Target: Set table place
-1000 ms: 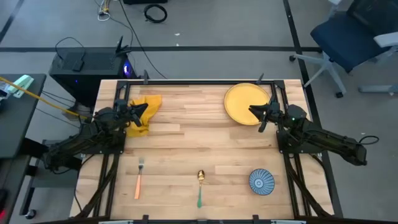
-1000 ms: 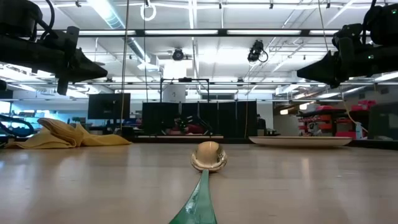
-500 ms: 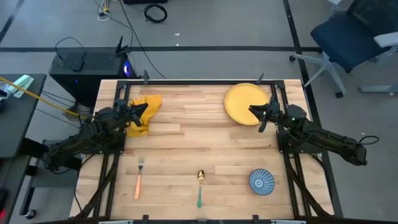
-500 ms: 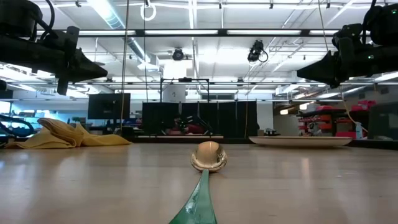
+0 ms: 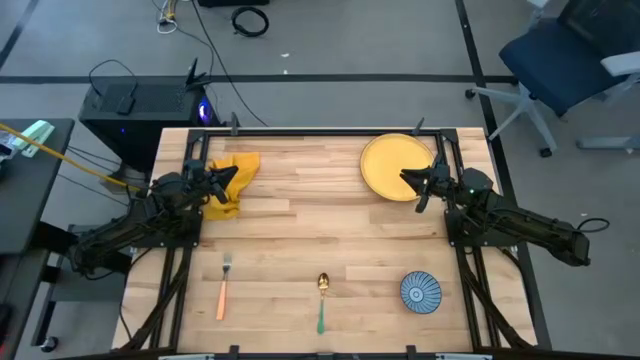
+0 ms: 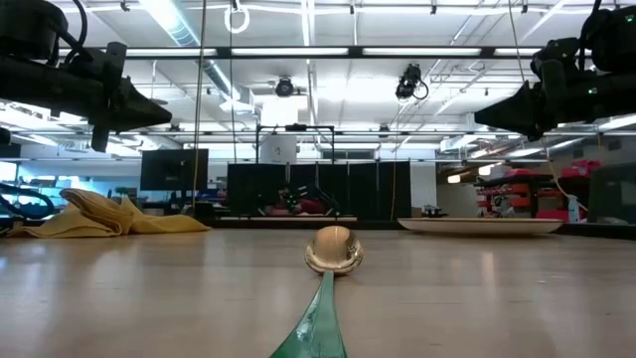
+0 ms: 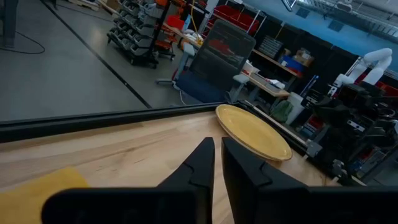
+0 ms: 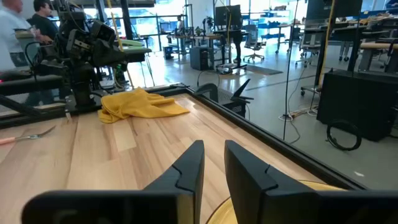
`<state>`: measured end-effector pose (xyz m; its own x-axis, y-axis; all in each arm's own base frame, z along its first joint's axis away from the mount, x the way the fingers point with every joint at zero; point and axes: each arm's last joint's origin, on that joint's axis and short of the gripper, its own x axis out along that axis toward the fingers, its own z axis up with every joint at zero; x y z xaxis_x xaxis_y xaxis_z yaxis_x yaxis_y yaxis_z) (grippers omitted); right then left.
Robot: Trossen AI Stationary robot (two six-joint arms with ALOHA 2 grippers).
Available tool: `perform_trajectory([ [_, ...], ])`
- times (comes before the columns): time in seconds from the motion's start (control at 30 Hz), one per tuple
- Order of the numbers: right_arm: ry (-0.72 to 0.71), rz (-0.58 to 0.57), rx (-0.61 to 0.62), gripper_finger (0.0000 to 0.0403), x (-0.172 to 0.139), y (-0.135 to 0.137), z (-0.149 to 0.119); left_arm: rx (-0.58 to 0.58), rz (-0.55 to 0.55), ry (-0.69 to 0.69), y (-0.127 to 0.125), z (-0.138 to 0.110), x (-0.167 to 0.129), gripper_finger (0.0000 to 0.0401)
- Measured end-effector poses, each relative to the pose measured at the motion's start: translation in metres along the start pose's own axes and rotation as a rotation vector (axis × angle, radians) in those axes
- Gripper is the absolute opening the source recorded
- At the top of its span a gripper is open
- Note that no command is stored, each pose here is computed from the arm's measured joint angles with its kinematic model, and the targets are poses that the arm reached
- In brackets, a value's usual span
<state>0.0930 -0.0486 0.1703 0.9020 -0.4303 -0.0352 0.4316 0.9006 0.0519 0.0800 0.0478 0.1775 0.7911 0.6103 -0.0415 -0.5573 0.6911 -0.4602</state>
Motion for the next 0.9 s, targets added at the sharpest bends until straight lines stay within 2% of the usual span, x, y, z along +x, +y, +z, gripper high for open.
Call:
perform_trajectory([
  [0.17, 0.0, 0.0, 0.0, 0.007, 0.0, 0.0, 0.0, 0.0, 0.0, 0.0, 0.0, 0.0, 0.0, 0.003],
  [0.3, 0.0, 0.0, -0.058, 0.007, 0.0, 0.0, 0.0, 0.0, -0.001, -0.001, 0.0, 0.0, 0.0, 0.0034],
  [0.43, 0.0, 0.0, -0.024, 0.007, 0.0, 0.0, 0.0, -0.013, -0.001, -0.001, 0.0, 0.0, 0.0, 0.004],
  [0.57, -0.009, 0.0, 0.045, 0.007, 0.0, 0.0, 0.001, -0.219, -0.002, -0.001, 0.0, 0.0, 0.0, 0.0038],
  [0.63, -0.038, 0.004, 0.136, 0.007, 0.0, 0.0, 0.004, -0.325, -0.001, -0.001, 0.0, 0.0, 0.0, 0.0036],
  [0.7, -0.09, 0.019, 0.302, 0.007, 0.0, 0.0, 0.009, -0.385, -0.002, -0.001, 0.0, 0.0, 0.0, 0.0033],
  [0.83, -0.233, 0.102, 0.709, 0.007, -0.003, 0.001, 0.024, -0.42, -0.001, -0.001, 0.0, 0.0, 0.0, 0.003],
  [0.9, -0.303, 0.154, 0.82, 0.007, -0.005, 0.002, 0.031, -0.421, -0.002, -0.001, 0.0, 0.0, 0.0, 0.0031],
])
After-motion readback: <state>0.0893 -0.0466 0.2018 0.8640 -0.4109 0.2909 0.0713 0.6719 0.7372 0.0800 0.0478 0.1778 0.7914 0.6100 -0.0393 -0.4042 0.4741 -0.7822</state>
